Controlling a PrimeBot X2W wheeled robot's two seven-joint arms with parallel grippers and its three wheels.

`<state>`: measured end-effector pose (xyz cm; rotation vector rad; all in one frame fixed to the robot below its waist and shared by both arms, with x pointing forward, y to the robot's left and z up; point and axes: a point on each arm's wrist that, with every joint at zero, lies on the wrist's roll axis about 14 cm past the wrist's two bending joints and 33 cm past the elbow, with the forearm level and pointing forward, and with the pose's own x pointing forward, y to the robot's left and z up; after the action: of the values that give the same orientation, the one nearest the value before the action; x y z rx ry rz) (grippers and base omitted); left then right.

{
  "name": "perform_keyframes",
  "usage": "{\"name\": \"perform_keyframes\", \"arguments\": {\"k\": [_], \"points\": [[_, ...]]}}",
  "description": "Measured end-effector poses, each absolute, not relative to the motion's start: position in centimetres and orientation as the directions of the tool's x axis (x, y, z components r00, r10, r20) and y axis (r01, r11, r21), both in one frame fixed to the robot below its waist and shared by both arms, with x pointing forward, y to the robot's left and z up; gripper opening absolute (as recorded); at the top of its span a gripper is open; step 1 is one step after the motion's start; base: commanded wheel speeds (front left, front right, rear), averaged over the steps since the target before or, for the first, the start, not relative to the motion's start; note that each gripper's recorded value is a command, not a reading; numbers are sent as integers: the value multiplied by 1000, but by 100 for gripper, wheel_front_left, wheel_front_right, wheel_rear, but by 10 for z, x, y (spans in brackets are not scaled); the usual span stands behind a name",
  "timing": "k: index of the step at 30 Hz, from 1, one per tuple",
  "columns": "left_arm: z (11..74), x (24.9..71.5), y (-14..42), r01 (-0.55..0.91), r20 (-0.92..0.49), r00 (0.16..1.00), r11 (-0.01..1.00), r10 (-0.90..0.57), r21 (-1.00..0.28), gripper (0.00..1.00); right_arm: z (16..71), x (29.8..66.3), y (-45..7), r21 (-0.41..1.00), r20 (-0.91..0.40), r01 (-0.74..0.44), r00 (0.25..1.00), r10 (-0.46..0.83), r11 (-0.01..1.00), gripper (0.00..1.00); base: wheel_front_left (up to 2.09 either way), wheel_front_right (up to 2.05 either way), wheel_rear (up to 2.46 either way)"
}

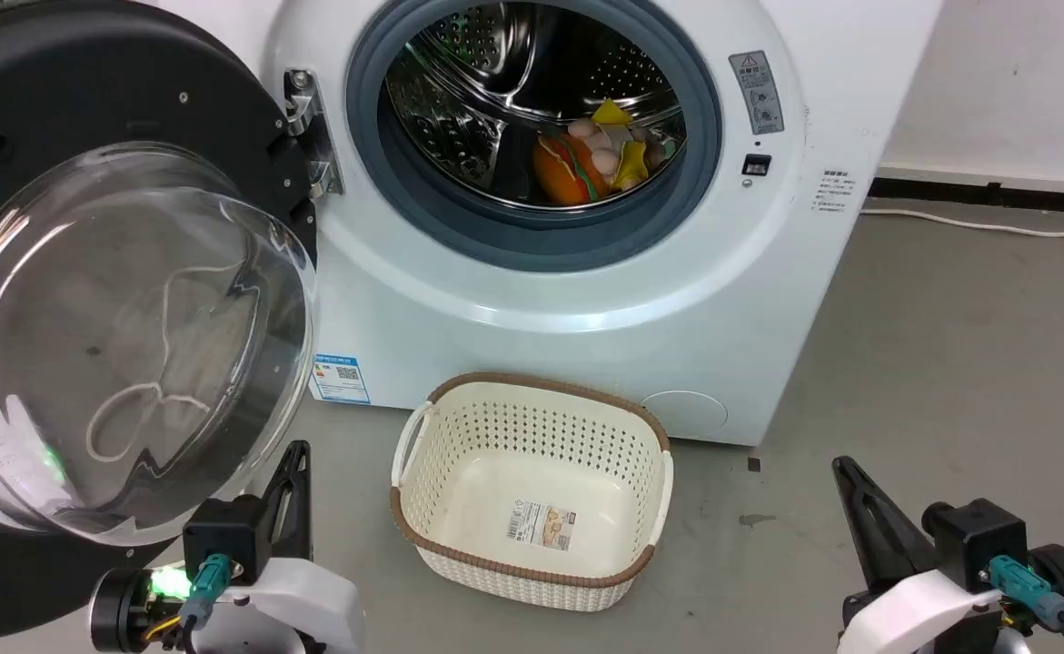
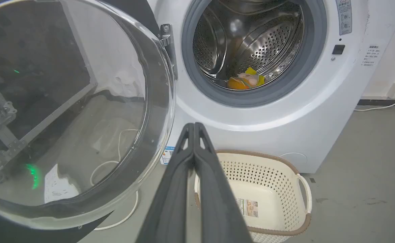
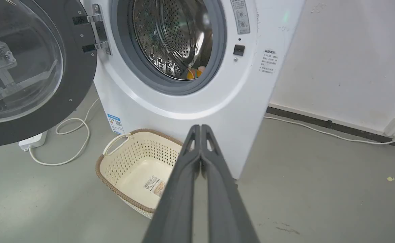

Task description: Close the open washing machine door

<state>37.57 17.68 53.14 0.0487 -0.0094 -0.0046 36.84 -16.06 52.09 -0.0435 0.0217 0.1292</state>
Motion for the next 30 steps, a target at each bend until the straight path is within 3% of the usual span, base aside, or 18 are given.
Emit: {"name": "perform_keyframes", "arguments": {"k": [30], "points": [[531, 376, 177, 5, 9, 1000, 999, -5, 49, 0, 521, 368, -161, -42, -24, -129, 991, 128, 991, 0, 0, 0, 0]]}}
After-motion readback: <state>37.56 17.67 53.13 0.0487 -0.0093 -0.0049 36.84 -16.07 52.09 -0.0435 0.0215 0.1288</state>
